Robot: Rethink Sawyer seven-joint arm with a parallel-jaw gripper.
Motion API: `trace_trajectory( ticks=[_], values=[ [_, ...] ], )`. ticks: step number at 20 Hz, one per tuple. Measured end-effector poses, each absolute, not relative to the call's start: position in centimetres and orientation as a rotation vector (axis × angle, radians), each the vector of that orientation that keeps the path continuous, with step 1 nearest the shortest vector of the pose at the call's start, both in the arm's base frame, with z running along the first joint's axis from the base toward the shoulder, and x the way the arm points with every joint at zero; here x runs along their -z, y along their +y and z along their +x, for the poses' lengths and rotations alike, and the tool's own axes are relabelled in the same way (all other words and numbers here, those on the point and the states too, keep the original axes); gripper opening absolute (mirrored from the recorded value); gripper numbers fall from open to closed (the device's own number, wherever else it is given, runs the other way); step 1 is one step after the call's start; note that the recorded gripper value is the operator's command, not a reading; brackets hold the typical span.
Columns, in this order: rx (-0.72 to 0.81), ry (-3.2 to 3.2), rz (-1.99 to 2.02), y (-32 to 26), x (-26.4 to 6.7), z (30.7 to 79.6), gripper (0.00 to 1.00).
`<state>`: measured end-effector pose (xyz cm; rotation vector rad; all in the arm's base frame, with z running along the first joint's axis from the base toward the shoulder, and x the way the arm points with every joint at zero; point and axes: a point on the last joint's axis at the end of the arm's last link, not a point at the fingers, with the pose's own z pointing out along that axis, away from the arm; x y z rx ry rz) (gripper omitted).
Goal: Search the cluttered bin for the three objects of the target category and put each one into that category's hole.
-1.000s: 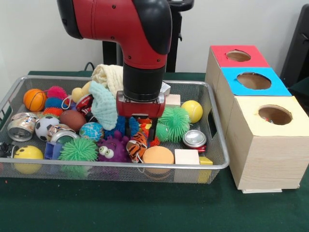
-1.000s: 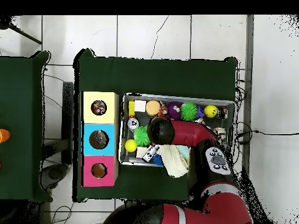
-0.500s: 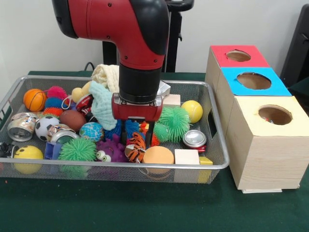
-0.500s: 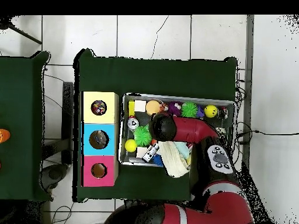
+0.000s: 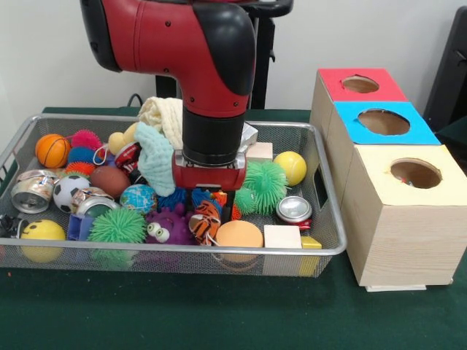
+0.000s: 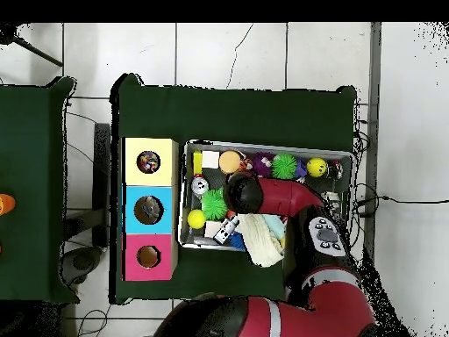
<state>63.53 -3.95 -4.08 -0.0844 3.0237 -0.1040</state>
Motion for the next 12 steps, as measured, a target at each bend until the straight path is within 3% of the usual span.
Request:
trace_trajectory(
  ticks=[12],
  values=[
    [0.097, 3.033, -0.085, -3.80, 5.01, 63.14, 1.00]
  ],
)
